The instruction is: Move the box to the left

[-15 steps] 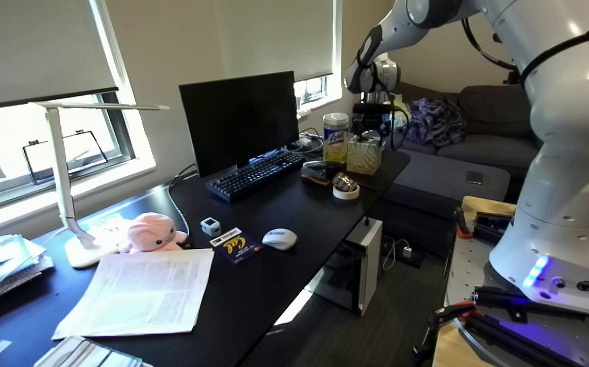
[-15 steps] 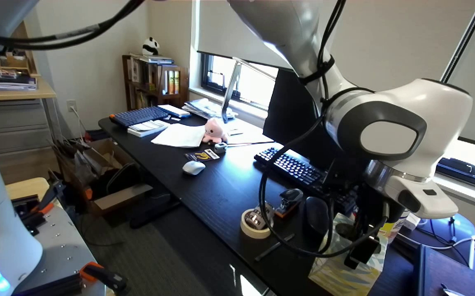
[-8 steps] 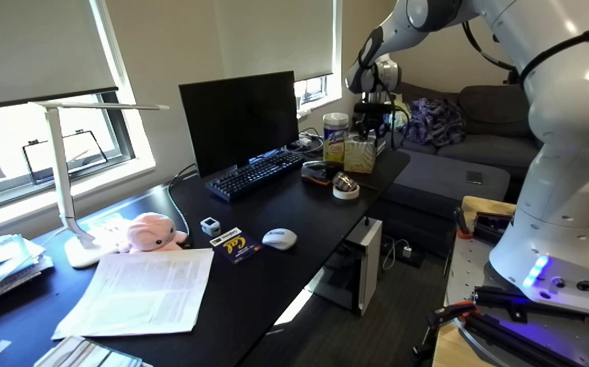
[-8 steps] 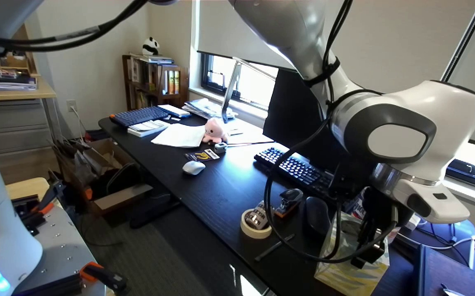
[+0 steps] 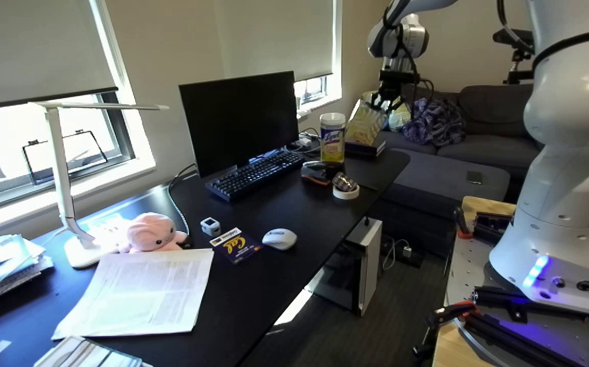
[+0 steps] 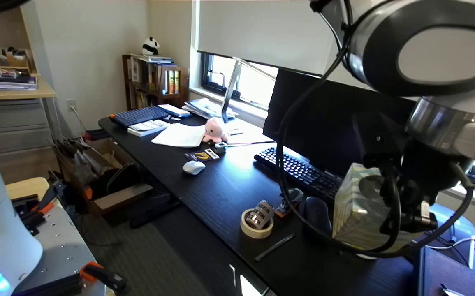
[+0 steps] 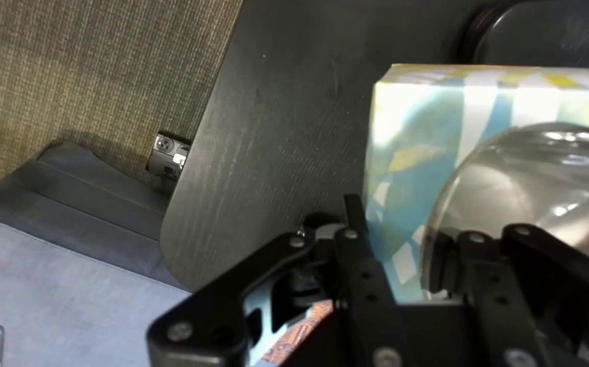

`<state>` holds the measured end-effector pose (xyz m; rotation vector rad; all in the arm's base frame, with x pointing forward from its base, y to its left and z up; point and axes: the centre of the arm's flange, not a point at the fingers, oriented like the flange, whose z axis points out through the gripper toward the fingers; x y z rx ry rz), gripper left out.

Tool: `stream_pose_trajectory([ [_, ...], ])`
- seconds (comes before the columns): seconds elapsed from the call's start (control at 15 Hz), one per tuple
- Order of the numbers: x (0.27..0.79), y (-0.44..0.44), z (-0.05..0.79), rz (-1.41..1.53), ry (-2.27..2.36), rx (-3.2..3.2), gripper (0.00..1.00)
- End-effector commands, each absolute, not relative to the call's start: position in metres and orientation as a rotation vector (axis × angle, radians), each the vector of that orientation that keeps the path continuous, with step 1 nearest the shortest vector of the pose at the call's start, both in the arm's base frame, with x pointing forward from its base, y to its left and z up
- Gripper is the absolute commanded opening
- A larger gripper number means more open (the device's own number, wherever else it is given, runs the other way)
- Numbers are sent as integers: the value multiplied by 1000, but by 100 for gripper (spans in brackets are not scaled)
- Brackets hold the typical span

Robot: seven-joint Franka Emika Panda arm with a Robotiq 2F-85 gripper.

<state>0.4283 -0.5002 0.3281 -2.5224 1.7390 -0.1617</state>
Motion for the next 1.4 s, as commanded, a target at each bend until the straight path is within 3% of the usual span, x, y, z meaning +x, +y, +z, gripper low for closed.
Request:
stream_pose_trajectory([
  [0.0, 401, -444, 370, -123, 1467, -2637, 4],
  [0.47, 459, -301, 425, 8, 955, -2861, 4],
  [1.0, 477, -300, 425, -7, 948, -2886, 4],
  [1.33, 533, -173, 452, 7, 550, -3116, 4],
])
